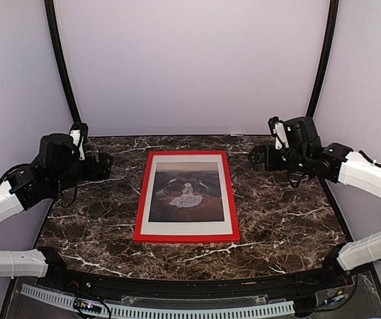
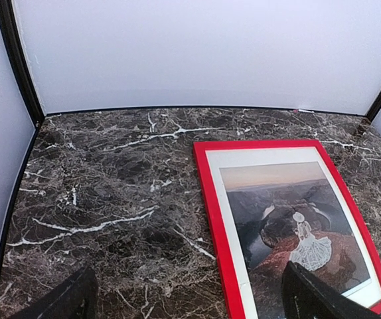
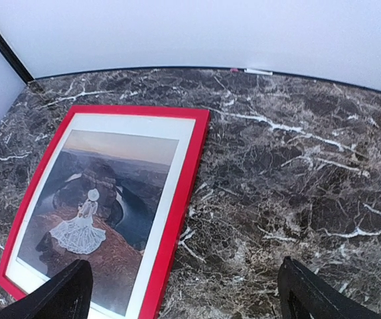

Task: Put the photo into the frame
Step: Reset both arms

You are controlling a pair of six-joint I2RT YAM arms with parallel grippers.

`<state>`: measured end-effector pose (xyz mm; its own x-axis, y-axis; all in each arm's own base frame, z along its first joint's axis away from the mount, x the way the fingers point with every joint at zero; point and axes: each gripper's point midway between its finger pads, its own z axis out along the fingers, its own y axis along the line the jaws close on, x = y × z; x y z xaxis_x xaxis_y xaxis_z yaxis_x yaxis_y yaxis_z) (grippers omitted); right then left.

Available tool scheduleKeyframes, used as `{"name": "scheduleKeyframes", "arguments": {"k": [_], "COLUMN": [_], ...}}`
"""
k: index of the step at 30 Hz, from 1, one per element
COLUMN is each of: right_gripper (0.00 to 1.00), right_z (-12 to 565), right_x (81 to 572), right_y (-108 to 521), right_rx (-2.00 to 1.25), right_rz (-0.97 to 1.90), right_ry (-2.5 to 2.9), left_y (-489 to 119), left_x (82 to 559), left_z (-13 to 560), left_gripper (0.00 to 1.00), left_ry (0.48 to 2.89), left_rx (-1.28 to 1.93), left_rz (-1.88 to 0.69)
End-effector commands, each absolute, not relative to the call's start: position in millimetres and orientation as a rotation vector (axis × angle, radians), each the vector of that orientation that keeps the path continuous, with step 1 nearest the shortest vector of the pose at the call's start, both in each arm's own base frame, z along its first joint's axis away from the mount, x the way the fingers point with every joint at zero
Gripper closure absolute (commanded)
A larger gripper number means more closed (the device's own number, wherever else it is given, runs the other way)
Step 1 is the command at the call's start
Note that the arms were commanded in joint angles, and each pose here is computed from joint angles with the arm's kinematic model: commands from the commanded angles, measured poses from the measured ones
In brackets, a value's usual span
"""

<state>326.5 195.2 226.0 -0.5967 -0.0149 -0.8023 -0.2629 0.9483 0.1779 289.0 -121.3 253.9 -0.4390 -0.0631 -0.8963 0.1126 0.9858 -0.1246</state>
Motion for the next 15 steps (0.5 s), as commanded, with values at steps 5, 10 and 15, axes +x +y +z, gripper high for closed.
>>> {"name": "scheduleKeyframes", "arguments": {"k": [5,10,15], "right_gripper": [0.01,0.01,0.01], "right_z": [267,265,274], "right_x": [324,327,327], "right_y": [182,174,172], "right_rx": [-0.213,-0.197,-0.187], "right_rz": [0.341,0.288,0.286], "right_ry": [1.979,1.966,1.927], "left_y": [-93,-87,-86], "left_x": [282,278,278], "left_z": [288,287,289], "left_gripper": [0.01,0.01,0.01], "left_ry": [1.837,1.8,1.792], "left_rx": [-0.039,-0.026,-0.023], "left_rz": [-0.141,-0.114,-0.103]}}
